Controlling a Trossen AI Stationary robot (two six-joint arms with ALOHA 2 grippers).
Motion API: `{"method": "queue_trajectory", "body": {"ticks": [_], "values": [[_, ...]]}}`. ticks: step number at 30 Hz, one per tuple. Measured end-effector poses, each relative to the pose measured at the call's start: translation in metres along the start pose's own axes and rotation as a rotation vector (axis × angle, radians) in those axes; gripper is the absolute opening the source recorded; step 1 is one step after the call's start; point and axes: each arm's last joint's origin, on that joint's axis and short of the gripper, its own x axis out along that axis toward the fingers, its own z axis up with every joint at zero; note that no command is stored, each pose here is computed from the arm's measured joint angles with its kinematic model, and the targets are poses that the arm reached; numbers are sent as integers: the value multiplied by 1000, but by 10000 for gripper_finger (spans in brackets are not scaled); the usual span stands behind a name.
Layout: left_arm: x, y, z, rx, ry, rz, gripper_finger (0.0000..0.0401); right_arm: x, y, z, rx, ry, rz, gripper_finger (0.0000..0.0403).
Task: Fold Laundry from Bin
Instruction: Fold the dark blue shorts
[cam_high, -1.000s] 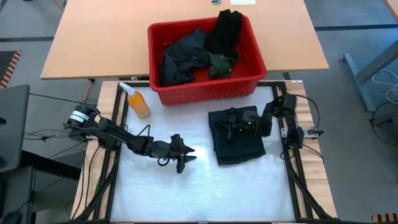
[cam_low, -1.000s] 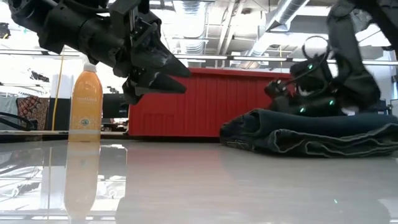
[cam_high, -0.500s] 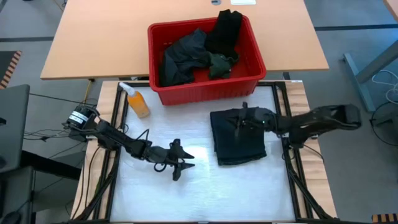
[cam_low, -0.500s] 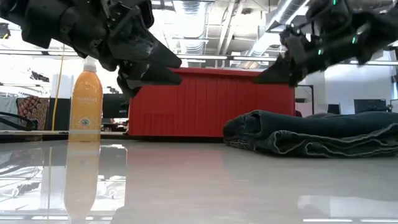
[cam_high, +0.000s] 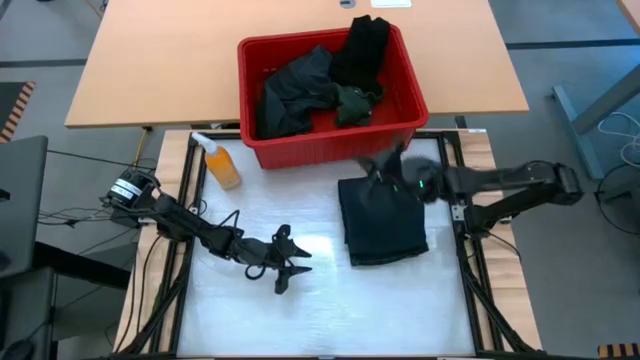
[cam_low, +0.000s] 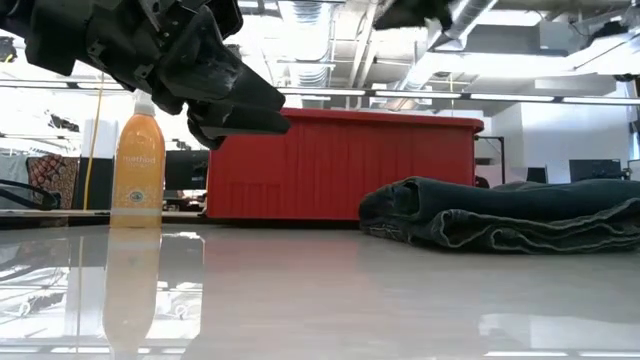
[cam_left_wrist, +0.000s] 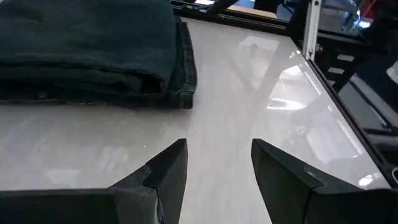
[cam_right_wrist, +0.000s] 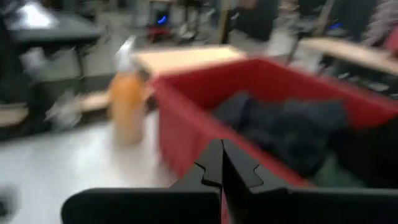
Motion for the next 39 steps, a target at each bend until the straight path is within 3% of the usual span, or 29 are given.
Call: {"method": "queue_trajectory", "body": {"ticks": [4,8,14,20,26,31,36,39], "values": [[0,0,0,44,-3,0,169,47,-30,39,36,-16,-83,21],[1,4,0,70,12,17,169,112,-66,51,93,6,-115,29],[2,9,-4,73,60,41,169,217,-129,34,120,111,-185,83],[3,15,-4,79,75,60,169,291,-187,0,214,259,-207,172],[5,25,-5,97,118,70,169,319,-208,-30,296,200,-204,283],[6,34,-8,97,162,84,169,332,-218,-57,314,250,-141,331],[6,41,-9,95,191,112,169,343,-215,-82,329,300,-77,336],[6,44,-10,90,194,120,169,349,-210,-93,296,320,-51,292]]}}
